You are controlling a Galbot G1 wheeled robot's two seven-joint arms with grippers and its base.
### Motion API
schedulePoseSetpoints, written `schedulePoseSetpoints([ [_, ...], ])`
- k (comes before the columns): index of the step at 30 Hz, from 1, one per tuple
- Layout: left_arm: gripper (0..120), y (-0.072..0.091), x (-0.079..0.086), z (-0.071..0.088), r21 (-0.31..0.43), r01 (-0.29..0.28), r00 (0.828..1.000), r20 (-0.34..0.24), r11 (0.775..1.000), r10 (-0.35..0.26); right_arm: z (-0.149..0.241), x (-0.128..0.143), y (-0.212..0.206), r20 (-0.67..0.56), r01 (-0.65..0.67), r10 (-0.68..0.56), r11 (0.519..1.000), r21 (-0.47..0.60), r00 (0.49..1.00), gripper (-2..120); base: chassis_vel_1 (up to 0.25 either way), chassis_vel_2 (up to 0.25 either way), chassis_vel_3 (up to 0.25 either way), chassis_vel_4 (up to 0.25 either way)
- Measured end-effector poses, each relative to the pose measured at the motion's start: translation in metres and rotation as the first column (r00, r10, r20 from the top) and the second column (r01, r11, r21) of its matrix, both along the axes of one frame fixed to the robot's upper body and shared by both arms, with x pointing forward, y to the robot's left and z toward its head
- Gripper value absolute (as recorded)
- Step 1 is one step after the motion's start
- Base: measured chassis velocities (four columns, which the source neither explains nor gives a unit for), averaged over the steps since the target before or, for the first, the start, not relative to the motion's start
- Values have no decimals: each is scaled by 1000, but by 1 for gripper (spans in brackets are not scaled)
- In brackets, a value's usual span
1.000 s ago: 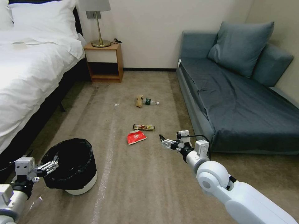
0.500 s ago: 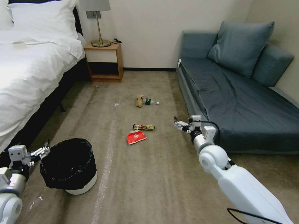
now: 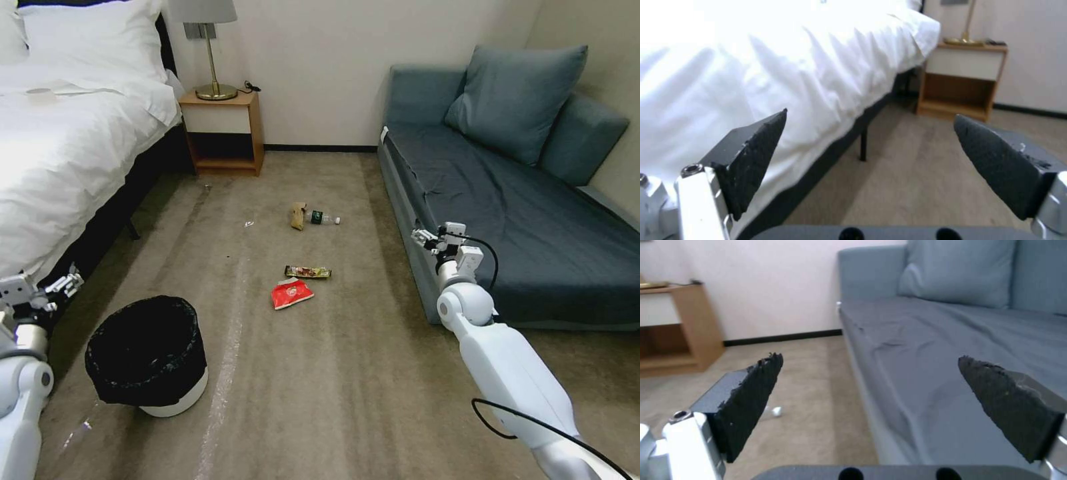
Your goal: Pick up the trash bin, then pick up the garbage on the floor and place it into the trash bin.
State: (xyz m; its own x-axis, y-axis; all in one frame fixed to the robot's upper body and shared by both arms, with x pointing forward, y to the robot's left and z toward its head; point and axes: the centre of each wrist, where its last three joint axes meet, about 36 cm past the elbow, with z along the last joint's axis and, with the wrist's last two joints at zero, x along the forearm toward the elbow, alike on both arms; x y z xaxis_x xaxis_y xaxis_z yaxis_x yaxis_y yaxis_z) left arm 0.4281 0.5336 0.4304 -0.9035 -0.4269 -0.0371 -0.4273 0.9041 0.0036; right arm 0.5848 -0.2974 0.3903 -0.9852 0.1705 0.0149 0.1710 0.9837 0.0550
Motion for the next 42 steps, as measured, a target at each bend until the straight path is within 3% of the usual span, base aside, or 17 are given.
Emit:
schedulePoseSetpoints([
  [2,100,3,6,1,-6,-9,1000,9,1000,9,-3,4,-2,2,13,-13,1000,0,1000,100,0,0,0,0],
  [5,100,19,33,8,-35,-50,997,52,998,52,-17,20,-11,6,61,-61,998,0,998,100,0,0,0,0],
  [10,100,32,55,17,-61,-84,992,86,995,90,-33,32,-15,0,94,-94,996,3,996,100,0,0,0,0],
  [16,100,34,58,18,-66,-89,992,89,994,95,-38,29,-28,-11,62,-62,998,-33,998,100,0,0,0,0],
  [20,100,34,57,17,-65,-89,992,88,994,94,-37,9,-64,-43,-42,37,991,-128,998,100,0,0,0,0],
  [26,100,21,39,23,-17,-66,998,17,998,67,-39,-18,-99,-125,-173,148,962,-213,981,100,0,0,0,0],
  [28,100,8,26,28,19,-41,998,-42,999,42,-40,-30,-112,-170,-225,188,945,-237,967,100,0,0,0,0],
  [31,100,-1,18,29,38,-22,997,-78,999,25,-40,-32,-114,-177,-235,196,942,-239,964,100,0,0,0,0],
  [33,100,-23,0,34,78,23,987,-160,997,-10,-40,-33,-114,-180,-238,198,941,-240,964,100,0,0,0,0],
  [34,100,-23,0,34,78,23,987,-160,997,-10,-40,-33,-114,-180,-238,198,941,-240,964,100,0,0,0,0],
  [36,100,-40,-13,36,102,60,975,-219,993,-36,-39,-35,-115,-175,-246,208,940,-238,962,100,0,0,0,0],
  [39,100,-52,-22,38,116,84,964,-260,990,-51,-32,-52,-139,-169,-246,206,932,-268,964,100,0,0,0,0],
  [42,100,-54,-23,38,116,88,963,-265,989,-55,-18,-59,-155,-152,-232,195,929,-287,969,100,0,0,0,0],
])
